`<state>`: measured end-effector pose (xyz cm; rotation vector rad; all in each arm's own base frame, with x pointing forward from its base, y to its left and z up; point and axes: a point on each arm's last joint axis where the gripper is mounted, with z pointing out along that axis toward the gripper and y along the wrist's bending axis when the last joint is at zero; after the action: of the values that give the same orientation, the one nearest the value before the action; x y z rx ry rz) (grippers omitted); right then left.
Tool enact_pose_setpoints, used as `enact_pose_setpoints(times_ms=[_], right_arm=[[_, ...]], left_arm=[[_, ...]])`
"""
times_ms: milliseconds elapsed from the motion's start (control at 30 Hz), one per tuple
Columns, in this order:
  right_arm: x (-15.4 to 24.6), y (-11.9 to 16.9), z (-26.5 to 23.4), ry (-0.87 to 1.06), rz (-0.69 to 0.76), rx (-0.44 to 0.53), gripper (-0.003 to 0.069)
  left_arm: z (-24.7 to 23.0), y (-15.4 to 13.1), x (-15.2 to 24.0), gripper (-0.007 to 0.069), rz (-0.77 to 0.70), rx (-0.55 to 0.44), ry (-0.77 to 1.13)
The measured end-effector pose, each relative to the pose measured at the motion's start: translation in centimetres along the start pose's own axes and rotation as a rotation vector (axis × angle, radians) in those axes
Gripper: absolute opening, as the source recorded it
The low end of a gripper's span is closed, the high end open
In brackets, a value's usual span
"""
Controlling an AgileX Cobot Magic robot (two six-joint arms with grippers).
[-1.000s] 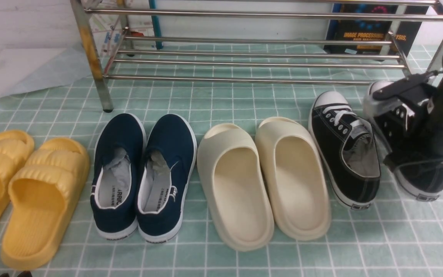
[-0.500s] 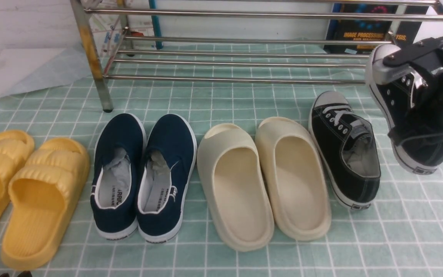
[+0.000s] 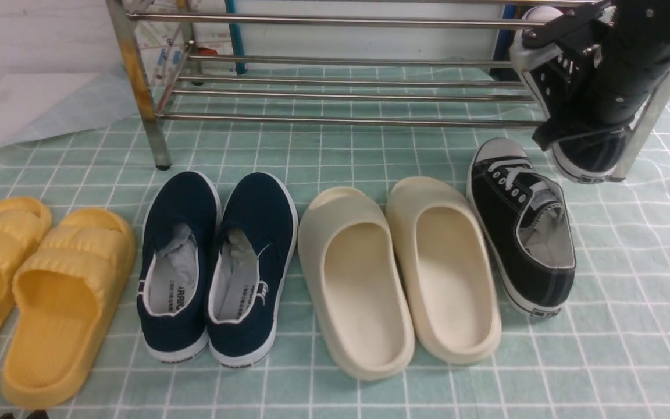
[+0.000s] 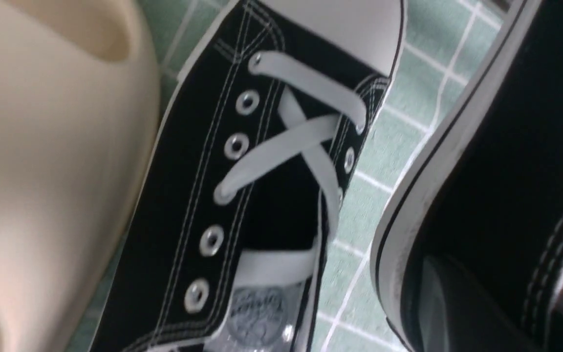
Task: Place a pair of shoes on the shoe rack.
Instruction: Use the right arm to put a shoe into the shoe rack
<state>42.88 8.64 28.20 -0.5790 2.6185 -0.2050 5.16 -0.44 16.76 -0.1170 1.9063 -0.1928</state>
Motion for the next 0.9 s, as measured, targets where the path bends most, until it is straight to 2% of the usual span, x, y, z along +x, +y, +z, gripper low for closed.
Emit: enact_pose_setpoints(times_ms=[367,633,900], right_arm=[[-2.3,-1.4,3.9,0.036,0.007,0.032,0.0080],[-1.9,-3.5,4.7,-0.007,0.066,-0.048,0.0081],[-2.1,-3.7,4.9,-0.042,0.072,-0.071,0.0081]], left_arm=[[0.0,0.0,0.0,0.0239,0.000,0.000,0.000],[0.0,0.0,0.0,0.0239,0.000,0.000,0.000],[0.0,0.0,0.0,0.0239,0.000,0.000,0.000]])
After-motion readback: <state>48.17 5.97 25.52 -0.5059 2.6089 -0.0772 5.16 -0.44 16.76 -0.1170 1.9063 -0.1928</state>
